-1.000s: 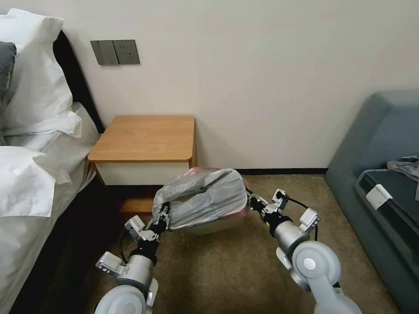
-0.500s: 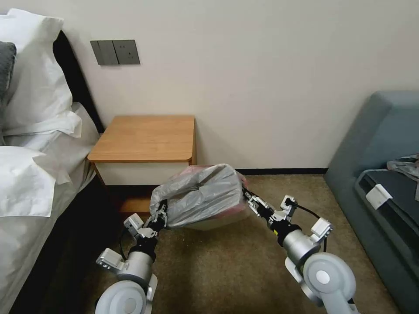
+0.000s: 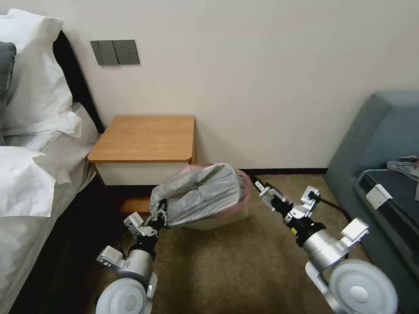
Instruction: Pick up the garbage bag from the table and place it over the trash can.
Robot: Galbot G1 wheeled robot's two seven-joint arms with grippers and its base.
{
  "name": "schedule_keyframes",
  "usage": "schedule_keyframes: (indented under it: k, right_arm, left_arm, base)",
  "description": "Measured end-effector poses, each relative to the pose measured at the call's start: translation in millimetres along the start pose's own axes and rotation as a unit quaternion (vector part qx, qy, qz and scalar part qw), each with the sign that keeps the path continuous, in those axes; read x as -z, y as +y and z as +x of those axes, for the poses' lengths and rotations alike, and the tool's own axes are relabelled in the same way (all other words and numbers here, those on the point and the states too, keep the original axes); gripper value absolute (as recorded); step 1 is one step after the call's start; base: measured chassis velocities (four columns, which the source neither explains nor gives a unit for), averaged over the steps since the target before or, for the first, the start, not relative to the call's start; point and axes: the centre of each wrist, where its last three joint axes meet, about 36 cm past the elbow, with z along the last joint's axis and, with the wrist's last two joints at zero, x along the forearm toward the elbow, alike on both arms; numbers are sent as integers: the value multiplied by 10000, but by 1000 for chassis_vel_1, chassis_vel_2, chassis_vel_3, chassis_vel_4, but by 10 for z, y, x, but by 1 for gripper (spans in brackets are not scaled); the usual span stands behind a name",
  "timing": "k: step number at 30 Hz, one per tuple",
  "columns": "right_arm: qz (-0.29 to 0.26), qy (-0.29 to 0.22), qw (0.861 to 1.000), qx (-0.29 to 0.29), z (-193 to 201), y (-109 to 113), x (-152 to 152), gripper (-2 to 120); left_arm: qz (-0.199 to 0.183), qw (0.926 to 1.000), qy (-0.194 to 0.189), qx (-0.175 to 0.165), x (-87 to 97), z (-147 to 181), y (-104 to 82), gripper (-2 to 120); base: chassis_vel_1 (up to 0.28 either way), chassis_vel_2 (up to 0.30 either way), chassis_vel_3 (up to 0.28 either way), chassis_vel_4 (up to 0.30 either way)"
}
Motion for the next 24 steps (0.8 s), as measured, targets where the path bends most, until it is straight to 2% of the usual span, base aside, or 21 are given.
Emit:
schedule_keyframes:
  k: [1,3,6,8,9,10,12,13,15,16,18,19,22,23,24]
  right_arm:
    - [0,0,10000,0,0,0,0,100]
    - [656,323,9967,352,-80,50,115,100]
    - [975,467,9929,501,-117,63,162,100]
    - [1768,886,9763,874,-232,55,273,100]
    - [1768,886,9763,874,-232,55,273,100]
    - [2246,1162,9618,1049,-318,44,327,100]
    - [2826,1496,9400,1193,-434,28,359,98]
    - [2826,1496,9400,1193,-434,28,359,98]
    - [3186,1696,9231,1325,-522,34,392,91]
    - [3186,1696,9231,1325,-522,34,392,91]
    - [3383,1934,9092,1469,-605,63,389,80]
    - [3383,1934,9092,1469,-605,63,389,80]
    - [3609,2256,8905,1610,-799,107,365,64]
    - [3609,2256,8905,1610,-799,107,365,64]
    - [3649,2347,8859,1638,-875,141,365,59]
  left_arm:
    - [0,10000,0,0,0,0,0,7]
    - [-214,9998,-10,-56,-11,1,-3,7]
    - [-295,9995,-22,-87,-16,0,-9,7]
    - [-555,9983,-91,-159,-34,6,-17,7]
    - [-555,9983,-91,-159,-34,6,-17,7]
    - [-718,9971,-136,-190,-43,10,-20,7]
    - [-916,9953,-200,-236,-44,14,-36,7]
    - [-916,9953,-200,-236,-44,14,-36,7]
    - [-1099,9932,-275,-271,-54,12,-50,7]
    - [-1099,9932,-275,-271,-54,12,-50,7]
    - [-1329,9899,-377,-328,-71,1,-68,7]
    - [-1329,9899,-377,-328,-71,1,-68,7]
    - [-1592,9853,-484,-377,-77,-13,-89,7]
    - [-1592,9853,-484,-377,-77,-13,-89,7]
    - [-1699,9832,-530,-398,-78,-14,-90,7]
  base:
    - [0,0,0,0]
    - [0,0,0,0]
    - [0,0,0,0]
    - [0,0,0,0]
    - [0,0,0,0]
    - [0,0,0,0]
    - [0,0,0,0]
    - [0,0,0,0]
    - [0,0,0,0]
    - [0,0,0,0]
    - [0,0,0,0]
    - [0,0,0,0]
    - [0,0,0,0]
    - [0,0,0,0]
    - [0,0,0,0]
